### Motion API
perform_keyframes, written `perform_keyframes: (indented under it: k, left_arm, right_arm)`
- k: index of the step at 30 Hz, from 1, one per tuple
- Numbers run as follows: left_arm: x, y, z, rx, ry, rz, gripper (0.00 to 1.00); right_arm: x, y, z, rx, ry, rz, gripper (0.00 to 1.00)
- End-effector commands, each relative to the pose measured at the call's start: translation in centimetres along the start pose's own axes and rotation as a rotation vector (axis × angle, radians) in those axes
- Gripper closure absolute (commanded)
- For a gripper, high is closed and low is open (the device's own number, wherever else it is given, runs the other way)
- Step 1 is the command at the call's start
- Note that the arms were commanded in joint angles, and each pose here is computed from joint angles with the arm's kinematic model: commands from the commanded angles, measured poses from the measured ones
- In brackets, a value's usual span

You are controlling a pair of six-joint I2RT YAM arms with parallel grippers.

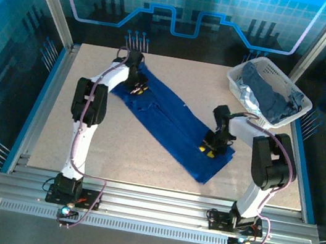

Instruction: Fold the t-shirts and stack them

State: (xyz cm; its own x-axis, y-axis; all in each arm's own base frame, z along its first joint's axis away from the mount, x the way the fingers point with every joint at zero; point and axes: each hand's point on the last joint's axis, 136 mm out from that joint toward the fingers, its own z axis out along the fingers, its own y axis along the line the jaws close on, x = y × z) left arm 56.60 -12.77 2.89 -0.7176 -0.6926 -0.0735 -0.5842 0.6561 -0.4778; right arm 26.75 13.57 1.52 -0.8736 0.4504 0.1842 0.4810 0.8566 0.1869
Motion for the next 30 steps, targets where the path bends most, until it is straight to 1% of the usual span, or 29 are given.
perform_keyframes:
  k: [1, 3, 5, 7, 9, 11, 13, 15, 17, 19, 20, 22, 24, 27, 30]
  left_arm:
    - [0.9, -5.9, 1.8, 0.191, 0.055, 0.04, 0.79]
    - [1.0, -8.7, 1.9, 0.271, 0.053, 0.07, 0.77]
    - [0.4, -11.0, 0.8, 0.328, 0.03, 0.097, 0.74]
    - [-0.6, -12.4, -1.8, 0.345, -0.024, 0.115, 0.71]
    - [-1.3, -13.0, -5.5, 0.329, -0.104, 0.142, 0.67]
    - [-1.4, -12.5, -9.6, 0.304, -0.167, 0.123, 0.66]
    - [-0.5, -10.3, -11.8, 0.253, -0.191, 0.064, 0.67]
    - [0.9, -7.8, -12.4, 0.221, -0.18, 0.001, 0.68]
    - [2.5, -4.3, -11.5, 0.166, -0.151, -0.092, 0.71]
    - [3.2, -1.2, -10.0, 0.128, -0.137, -0.19, 0.74]
    - [3.1, -0.3, -9.2, 0.141, -0.132, -0.241, 0.75]
    - [2.3, 0.6, -7.8, 0.171, -0.136, -0.309, 0.76]
    - [1.2, 0.7, -6.8, 0.172, -0.152, -0.313, 0.76]
    - [0.2, 0.3, -4.7, 0.165, -0.149, -0.312, 0.77]
    - [-0.1, 0.5, -2.3, 0.157, -0.135, -0.341, 0.78]
  right_arm:
    - [4.4, 3.5, 1.7, -0.048, 0.091, 0.043, 0.65]
    - [5.9, 5.5, 1.5, -0.048, 0.101, 0.003, 0.65]
    - [6.9, 7.2, 0.9, -0.055, 0.1, -0.026, 0.65]
    - [6.8, 7.8, -0.5, -0.051, 0.07, -0.041, 0.64]
    - [6.0, 7.9, -2.3, -0.06, 0.018, -0.054, 0.61]
    - [4.7, 8.2, -4.3, -0.091, -0.041, -0.076, 0.59]
    - [3.1, 9.1, -5.8, -0.138, -0.098, -0.119, 0.58]
    - [1.0, 11.6, -6.6, -0.243, -0.133, -0.206, 0.58]
    - [-1.5, 14.8, -7.0, -0.339, -0.163, -0.334, 0.6]
    - [-3.2, 17.8, -7.1, -0.383, -0.186, -0.468, 0.61]
    - [-4.1, 19.0, -6.9, -0.382, -0.188, -0.518, 0.61]
    - [-5.6, 20.5, -6.3, -0.373, -0.183, -0.556, 0.62]
    - [-7.2, 21.3, -5.6, -0.37, -0.185, -0.57, 0.62]
    - [-9.5, 21.7, -3.9, -0.339, -0.18, -0.565, 0.63]
    - [-11.2, 21.2, -1.5, -0.315, -0.136, -0.518, 0.64]
